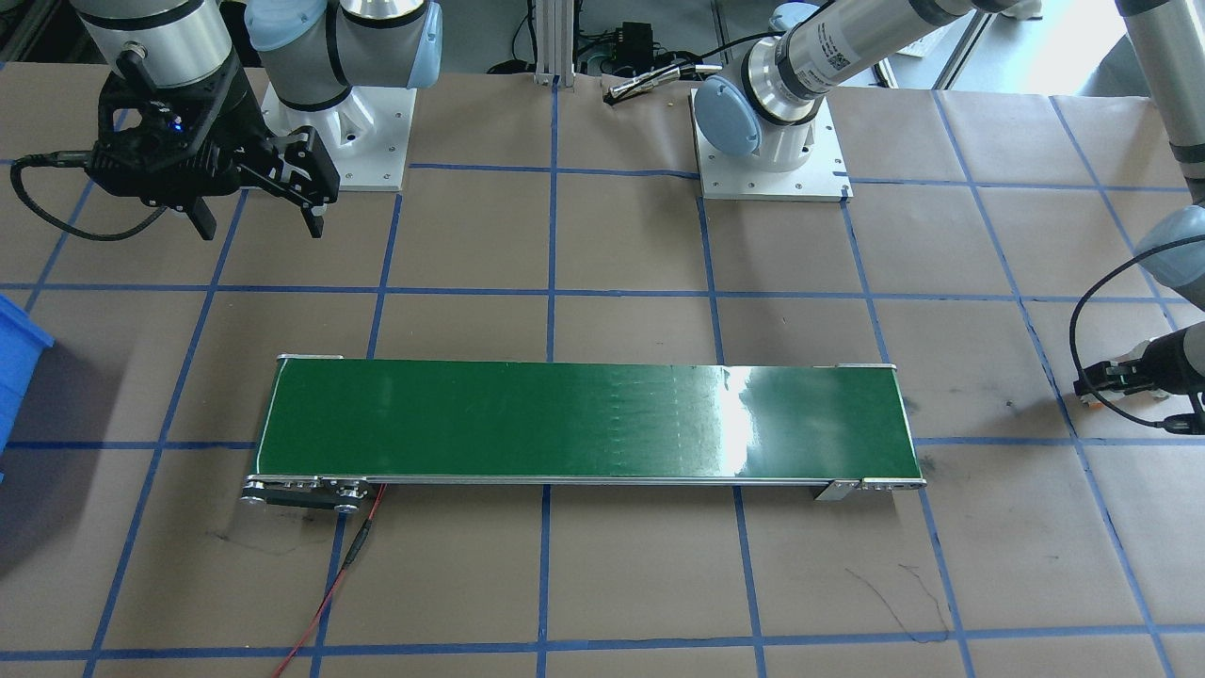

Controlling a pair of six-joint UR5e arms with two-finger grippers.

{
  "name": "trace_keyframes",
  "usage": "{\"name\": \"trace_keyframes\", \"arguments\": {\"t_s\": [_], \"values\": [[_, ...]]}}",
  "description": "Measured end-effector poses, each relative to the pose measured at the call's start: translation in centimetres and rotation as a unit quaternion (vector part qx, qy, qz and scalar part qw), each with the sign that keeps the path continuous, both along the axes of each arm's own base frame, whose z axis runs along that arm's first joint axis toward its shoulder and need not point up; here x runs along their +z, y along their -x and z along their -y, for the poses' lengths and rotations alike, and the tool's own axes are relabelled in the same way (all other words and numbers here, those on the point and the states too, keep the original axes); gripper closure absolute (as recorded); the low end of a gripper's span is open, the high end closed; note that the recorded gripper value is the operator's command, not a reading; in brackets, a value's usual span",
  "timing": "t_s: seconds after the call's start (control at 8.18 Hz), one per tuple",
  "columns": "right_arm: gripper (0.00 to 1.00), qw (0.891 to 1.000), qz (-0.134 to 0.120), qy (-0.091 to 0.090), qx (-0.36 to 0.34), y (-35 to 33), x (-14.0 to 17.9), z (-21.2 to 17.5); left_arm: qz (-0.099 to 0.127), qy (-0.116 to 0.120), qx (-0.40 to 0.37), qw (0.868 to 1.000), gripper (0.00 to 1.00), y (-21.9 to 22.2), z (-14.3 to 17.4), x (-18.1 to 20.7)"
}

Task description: Move button from left to right

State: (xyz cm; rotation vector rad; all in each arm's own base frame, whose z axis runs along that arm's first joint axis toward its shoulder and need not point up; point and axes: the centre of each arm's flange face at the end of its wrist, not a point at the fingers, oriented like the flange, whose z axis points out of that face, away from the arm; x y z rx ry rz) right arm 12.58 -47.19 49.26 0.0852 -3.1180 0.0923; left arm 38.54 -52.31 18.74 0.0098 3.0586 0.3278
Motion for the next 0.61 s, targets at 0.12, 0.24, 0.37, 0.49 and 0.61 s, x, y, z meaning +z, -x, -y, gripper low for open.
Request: {"name": "trace_keyframes", "arguments": {"t_s": [0.12,0.24,0.37,0.49,0.61], "values": [[0.00,1.000,0.000,0.000,0.000,0.0,0.0,0.0,-0.002,0.001,-0.006,1.000,1.00,0.0,0.0,0.0],[0.00,1.000,0.000,0.000,0.000,0.0,0.0,0.0,-0.003,0.002,-0.011,1.000,1.00,0.0,0.1,0.1],[0.00,1.000,-0.001,-0.001,0.000,0.0,0.0,0.0,-0.003,0.003,-0.018,1.000,1.00,0.0,0.1,0.9],[0.00,1.000,-0.001,-0.001,0.000,0.0,-0.1,0.0,-0.008,-0.002,-0.027,1.000,1.00,0.3,-0.2,2.5],[0.00,1.000,-0.001,0.000,0.000,0.0,0.0,0.0,-0.020,-0.008,-0.035,0.999,1.00,1.6,-0.6,5.3]]}}
